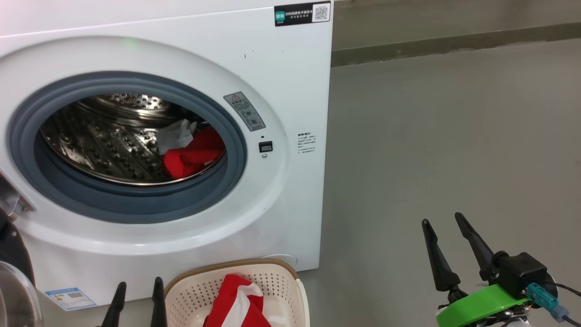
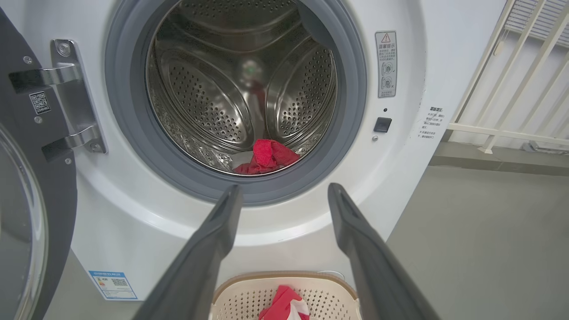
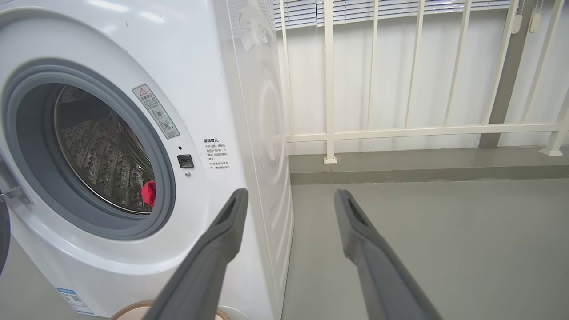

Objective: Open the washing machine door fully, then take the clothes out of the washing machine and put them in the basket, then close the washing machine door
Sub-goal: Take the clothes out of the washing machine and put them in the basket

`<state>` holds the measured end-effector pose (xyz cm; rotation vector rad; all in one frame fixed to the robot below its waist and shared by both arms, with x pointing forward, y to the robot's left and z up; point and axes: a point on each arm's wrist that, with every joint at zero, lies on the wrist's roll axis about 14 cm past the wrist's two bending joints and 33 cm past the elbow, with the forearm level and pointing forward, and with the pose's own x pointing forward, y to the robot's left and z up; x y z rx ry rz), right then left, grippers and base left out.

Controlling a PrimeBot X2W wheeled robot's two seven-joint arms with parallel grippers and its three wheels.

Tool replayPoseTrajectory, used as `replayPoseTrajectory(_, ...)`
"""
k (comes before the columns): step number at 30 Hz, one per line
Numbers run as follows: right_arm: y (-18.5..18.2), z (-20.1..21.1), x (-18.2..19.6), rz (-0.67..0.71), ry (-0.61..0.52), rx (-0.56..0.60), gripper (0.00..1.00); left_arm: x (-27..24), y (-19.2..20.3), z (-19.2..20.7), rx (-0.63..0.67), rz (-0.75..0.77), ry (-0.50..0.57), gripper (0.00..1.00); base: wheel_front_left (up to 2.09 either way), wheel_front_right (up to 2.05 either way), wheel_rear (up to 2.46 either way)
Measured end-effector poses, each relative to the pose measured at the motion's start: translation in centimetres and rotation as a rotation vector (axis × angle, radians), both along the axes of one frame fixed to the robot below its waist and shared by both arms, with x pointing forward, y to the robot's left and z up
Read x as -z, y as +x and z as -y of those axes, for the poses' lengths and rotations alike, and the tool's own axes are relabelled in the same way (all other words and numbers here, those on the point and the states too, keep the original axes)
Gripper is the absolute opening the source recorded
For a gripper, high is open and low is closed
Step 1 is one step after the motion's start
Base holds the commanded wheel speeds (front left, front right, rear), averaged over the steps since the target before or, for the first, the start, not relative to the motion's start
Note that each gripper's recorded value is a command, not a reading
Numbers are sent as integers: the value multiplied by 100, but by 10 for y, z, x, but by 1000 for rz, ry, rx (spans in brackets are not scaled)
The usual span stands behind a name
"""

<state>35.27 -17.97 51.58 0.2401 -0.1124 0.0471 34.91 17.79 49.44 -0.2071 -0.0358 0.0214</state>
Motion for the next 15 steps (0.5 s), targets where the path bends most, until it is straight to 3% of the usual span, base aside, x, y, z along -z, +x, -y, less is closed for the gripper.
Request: replayPoseTrajectory(15,0,-7,3,-11,-4,-21,100,3,1,8,18,-17,-4,100,0,0,0)
